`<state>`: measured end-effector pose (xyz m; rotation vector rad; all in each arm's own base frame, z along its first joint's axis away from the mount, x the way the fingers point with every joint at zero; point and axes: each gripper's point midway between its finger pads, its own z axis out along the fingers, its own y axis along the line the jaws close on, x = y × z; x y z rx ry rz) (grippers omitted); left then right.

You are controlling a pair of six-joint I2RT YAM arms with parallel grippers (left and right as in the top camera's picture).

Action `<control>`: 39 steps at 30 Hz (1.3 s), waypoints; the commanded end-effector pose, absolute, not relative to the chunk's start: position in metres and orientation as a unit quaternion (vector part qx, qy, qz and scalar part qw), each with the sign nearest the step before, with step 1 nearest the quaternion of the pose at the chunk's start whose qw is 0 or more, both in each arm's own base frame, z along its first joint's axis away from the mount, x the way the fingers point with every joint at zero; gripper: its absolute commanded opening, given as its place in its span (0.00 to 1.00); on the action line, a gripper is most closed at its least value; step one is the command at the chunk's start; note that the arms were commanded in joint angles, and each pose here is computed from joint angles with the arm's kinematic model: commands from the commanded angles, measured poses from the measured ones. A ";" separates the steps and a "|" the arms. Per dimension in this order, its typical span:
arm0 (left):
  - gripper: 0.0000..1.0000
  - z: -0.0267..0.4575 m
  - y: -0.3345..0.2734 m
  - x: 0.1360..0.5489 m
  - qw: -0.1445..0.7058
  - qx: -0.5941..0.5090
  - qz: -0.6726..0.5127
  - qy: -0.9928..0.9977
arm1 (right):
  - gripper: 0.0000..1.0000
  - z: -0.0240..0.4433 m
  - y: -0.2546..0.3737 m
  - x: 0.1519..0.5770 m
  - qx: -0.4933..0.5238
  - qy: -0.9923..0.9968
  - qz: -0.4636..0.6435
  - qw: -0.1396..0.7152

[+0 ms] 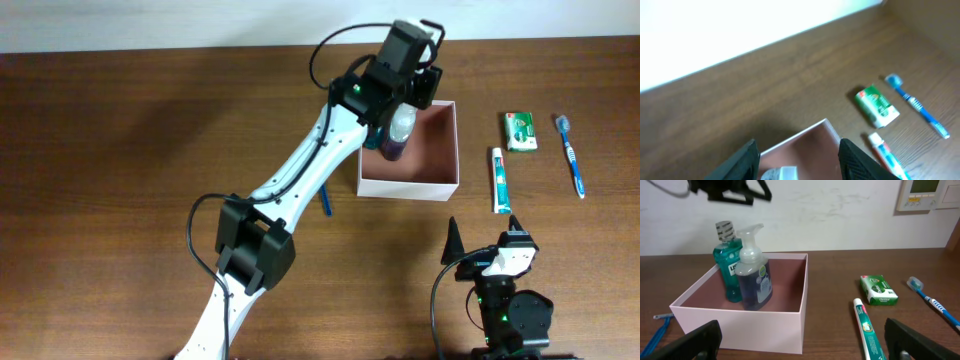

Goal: Pack container
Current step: 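Raise the left gripper out of the box and move left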

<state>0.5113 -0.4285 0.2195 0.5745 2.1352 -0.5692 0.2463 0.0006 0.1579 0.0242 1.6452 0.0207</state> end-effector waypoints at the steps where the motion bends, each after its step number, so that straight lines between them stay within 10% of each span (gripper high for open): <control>1: 0.57 0.276 -0.420 0.513 0.451 0.225 -0.245 0.828 | 0.99 0.156 0.003 0.246 0.007 0.734 0.014 0.679; 4: 0.99 0.321 -0.377 0.514 0.459 0.202 -0.231 0.834 | 0.99 0.156 0.003 0.246 0.007 0.734 0.014 0.679; 20: 0.99 0.315 -0.098 0.481 0.313 0.004 -0.028 0.949 | 0.99 0.156 0.003 0.246 0.007 0.734 0.014 0.679; 39: 0.99 0.300 0.015 0.488 0.290 -0.113 0.059 0.948 | 0.99 0.156 0.003 0.246 0.007 0.734 0.014 0.679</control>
